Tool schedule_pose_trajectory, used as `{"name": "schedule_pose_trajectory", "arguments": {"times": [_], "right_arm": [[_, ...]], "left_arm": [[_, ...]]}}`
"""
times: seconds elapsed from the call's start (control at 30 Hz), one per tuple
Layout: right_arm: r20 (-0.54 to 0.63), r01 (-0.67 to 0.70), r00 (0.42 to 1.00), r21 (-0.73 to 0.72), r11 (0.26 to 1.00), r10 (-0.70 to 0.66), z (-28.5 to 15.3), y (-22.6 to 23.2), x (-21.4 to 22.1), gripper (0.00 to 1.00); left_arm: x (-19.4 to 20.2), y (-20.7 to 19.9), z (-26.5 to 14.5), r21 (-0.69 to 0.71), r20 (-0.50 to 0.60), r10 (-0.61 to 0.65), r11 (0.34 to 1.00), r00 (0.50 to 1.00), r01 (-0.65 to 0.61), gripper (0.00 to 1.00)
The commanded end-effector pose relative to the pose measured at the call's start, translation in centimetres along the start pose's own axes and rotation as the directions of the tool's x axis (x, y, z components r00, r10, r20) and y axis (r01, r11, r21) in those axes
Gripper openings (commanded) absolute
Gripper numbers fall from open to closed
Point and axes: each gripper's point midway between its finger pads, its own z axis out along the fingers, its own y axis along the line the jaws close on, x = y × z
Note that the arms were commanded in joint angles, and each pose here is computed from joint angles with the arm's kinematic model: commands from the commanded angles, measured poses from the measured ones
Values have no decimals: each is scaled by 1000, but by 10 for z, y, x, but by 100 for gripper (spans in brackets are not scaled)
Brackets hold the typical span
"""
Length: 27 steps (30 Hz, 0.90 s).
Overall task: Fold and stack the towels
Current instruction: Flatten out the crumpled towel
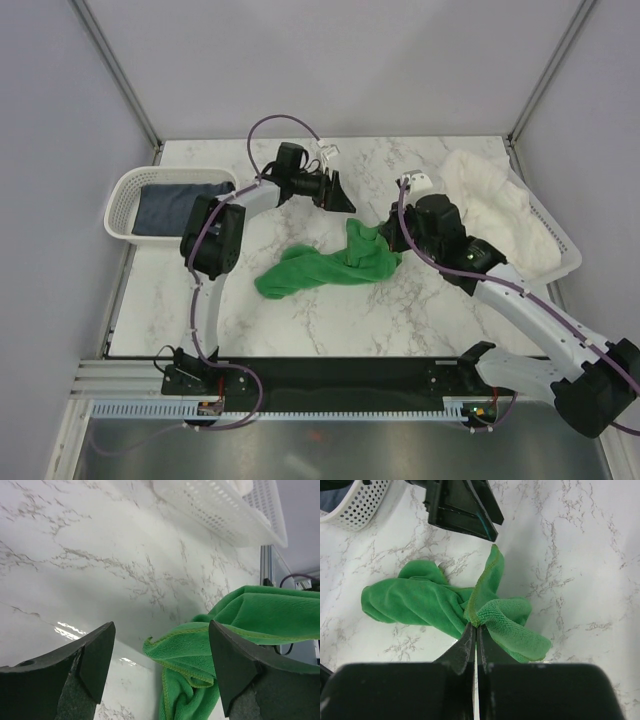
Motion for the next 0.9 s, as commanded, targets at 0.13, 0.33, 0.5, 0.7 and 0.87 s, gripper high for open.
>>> {"name": "schedule_pose_trajectory", "arguments": {"times": [0.13,0.33,0.5,0.7,0.87], "right_arm": [[46,13,999,-67,998,-10,-11,11,-12,0],[36,2,999,-60,998,0,-6,11,-14,0],[29,-3,1000,-54,999,5,-5,9,-13,0],[15,-25,1000,-36,999,26,-3,2,-6,0],[5,-44,999,-36,998,45,0,-3,-6,0]], "left_arm": [[-2,-21,23,222,-50,73,973,996,-60,84],[21,-37,23,249,-84,73,967,994,-50,80],[30,-37,-2,254,-73,50,967,996,-30,79],[29,-55,-12,335,-71,66,941,995,-38,78],[32,-55,-12,330,-69,75,943,995,-48,78]]}}
